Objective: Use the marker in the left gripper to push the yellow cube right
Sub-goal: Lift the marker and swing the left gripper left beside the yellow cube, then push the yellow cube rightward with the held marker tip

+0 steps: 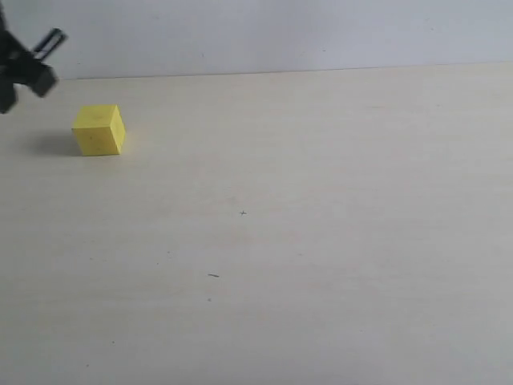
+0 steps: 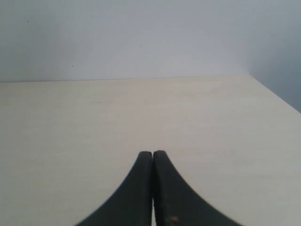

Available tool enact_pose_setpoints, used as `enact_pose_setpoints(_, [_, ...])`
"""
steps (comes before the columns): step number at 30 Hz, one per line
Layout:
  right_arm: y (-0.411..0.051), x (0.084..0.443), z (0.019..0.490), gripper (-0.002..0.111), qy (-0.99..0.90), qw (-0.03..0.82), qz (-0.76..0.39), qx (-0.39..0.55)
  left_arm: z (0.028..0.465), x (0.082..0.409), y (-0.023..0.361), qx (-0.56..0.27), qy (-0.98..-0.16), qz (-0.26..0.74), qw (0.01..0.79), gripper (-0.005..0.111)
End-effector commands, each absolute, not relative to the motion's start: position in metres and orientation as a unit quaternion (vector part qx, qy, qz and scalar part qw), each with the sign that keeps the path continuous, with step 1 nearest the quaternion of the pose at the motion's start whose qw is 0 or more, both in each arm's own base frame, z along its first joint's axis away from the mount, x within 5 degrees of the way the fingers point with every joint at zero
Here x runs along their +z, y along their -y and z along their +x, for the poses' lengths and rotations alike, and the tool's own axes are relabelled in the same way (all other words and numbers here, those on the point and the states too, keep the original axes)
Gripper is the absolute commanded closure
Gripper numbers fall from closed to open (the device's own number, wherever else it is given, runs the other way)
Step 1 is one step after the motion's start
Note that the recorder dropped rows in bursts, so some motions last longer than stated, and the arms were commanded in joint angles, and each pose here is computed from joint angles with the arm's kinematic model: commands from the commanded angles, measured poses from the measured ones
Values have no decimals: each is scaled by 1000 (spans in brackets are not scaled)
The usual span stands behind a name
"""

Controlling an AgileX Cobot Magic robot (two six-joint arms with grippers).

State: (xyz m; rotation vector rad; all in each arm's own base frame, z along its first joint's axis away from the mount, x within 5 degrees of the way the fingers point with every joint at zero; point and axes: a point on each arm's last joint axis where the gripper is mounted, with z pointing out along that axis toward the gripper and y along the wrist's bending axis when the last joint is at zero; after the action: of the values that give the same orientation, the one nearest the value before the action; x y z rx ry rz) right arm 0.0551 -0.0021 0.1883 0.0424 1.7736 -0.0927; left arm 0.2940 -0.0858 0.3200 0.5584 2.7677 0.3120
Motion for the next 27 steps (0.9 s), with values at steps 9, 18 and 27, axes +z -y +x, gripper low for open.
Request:
enact_pose_setpoints(9, [3, 188, 55, 108, -772, 634, 20, -46, 394, 261, -23, 225, -889, 304, 260, 107])
enact_pose_setpoints(18, [3, 188, 55, 108, -772, 634, 20, -46, 455, 174, -38, 280, -782, 517, 206, 107])
enact_pose_setpoints(27, [3, 187, 55, 108, -775, 630, 20, -45, 468, 135, -65, 301, -739, 558, 229, 107])
